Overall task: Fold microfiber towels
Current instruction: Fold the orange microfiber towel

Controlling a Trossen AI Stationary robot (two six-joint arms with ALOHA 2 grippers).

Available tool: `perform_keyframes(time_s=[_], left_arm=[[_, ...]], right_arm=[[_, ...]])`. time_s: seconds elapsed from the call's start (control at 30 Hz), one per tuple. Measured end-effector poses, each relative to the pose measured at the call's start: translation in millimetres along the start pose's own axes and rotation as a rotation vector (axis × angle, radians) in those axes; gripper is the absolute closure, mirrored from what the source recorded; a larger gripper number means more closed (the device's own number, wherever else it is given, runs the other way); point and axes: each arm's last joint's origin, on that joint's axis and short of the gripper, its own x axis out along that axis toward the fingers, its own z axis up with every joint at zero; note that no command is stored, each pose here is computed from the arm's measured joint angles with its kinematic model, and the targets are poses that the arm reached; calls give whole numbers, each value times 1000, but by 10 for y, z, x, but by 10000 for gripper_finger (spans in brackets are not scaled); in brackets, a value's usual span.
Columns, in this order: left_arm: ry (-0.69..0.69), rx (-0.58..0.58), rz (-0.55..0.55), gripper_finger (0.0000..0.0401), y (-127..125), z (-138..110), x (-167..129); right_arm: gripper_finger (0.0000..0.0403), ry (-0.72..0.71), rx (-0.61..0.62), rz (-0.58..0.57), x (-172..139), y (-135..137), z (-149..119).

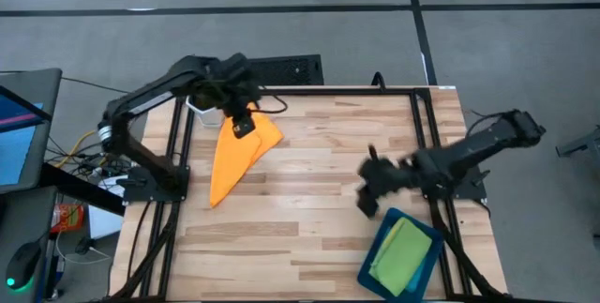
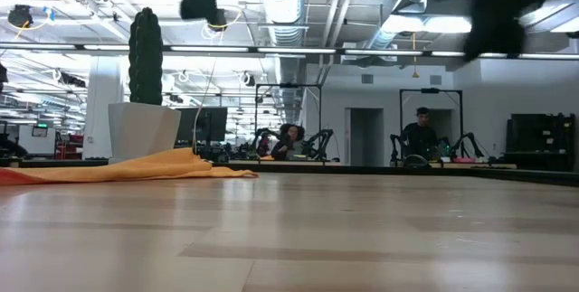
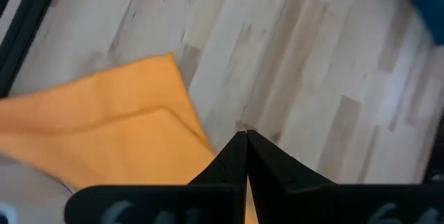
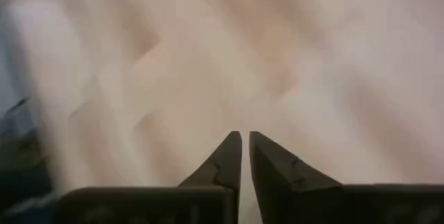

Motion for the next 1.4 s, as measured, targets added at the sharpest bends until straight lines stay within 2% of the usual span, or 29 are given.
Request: perform_keyframes(time_s=[0.07,0.2,0.27,0.37,0.47,0.53,0.7,0.8,0.9,1.0,1.2,1.4], left_arm=[[-36,-29,16,401,-79,-125,-139],[-115,-104,123,393,-206,-422,-372],[-147,-137,169,379,-247,-584,-438],[-211,-197,164,347,-287,-774,-433],[-254,-233,128,307,-297,-905,-266],[-259,-278,128,278,-277,-972,-54],[-225,-400,230,223,-175,-1138,529],[-275,-414,297,209,-97,-1182,839],[-352,-419,249,207,-21,-1141,1075],[-356,-400,201,209,50,-1119,1291],[-280,-332,246,211,200,-1050,1598],[-189,-297,203,211,258,-997,1934]], right_arm=[[349,-55,-18,-53,87,-179,243],[349,-179,-17,-106,340,-502,714],[348,-226,-10,-98,482,-635,915],[338,-255,-19,-85,673,-766,1205],[311,-258,-50,-82,832,-834,1511],[285,-261,-47,-94,931,-858,1730],[229,-244,-26,-155,1122,-818,2186],[216,-193,-32,-193,1309,-808,2333],[214,-111,-24,-186,1521,-832,2401],[218,-62,-11,-158,1671,-849,2426],[230,-97,-16,-143,1710,-823,2479],[232,-59,-17,-159,1712,-832,2440]])
